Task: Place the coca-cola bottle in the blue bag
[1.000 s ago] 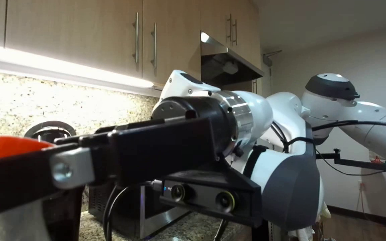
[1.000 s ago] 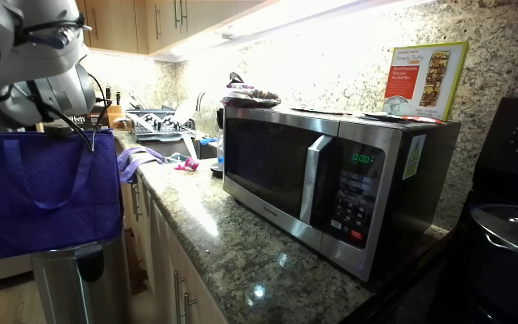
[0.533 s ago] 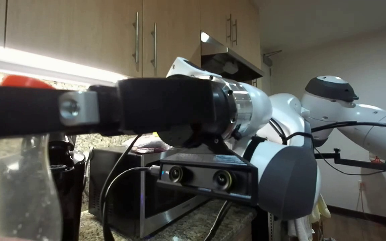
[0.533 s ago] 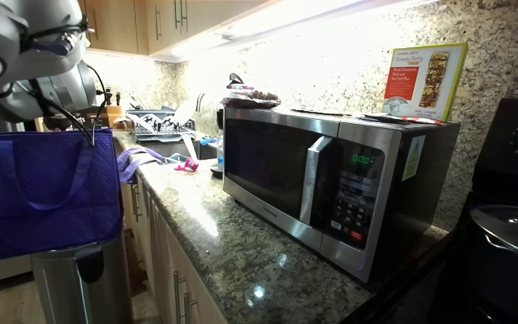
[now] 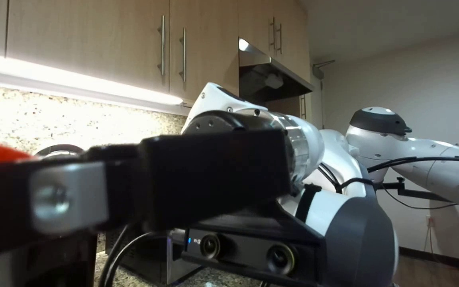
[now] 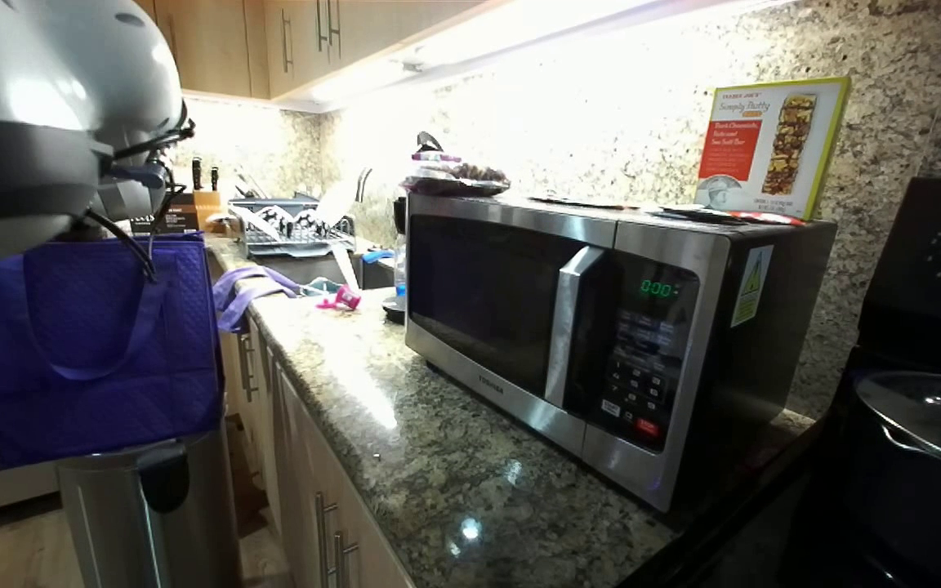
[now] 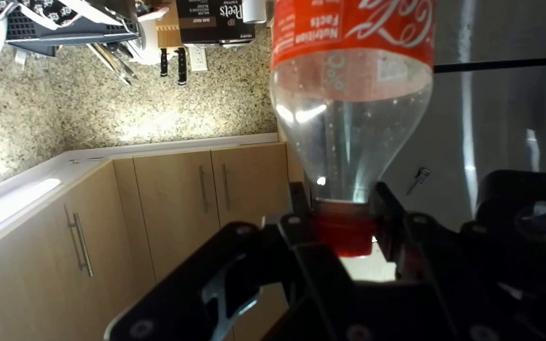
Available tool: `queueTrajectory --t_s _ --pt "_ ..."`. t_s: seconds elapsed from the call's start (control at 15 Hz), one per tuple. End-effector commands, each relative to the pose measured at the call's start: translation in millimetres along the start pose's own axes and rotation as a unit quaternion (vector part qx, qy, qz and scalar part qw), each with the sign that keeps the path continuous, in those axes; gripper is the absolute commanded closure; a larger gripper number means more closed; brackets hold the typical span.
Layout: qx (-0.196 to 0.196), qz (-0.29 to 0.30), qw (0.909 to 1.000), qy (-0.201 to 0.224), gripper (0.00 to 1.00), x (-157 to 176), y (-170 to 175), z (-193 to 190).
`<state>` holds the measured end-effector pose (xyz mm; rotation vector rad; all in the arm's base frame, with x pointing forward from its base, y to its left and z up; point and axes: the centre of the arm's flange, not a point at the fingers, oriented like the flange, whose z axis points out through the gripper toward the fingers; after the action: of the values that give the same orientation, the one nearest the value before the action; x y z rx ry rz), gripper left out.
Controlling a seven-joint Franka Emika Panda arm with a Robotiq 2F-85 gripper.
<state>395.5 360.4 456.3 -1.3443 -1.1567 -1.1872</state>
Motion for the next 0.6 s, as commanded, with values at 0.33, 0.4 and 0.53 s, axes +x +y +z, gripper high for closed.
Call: queueTrajectory --t_s 0.33,0.4,0.53 --pt "0.012 0.008 0.9998 -0.013 0.85 5.4 24.9 4.0" --pt "0.012 0.014 0.9997 -0.013 0.85 3.9 25.8 2.8" --pt "0.001 0.027 0.9992 -0.031 0.85 0.2 24.8 -0.9"
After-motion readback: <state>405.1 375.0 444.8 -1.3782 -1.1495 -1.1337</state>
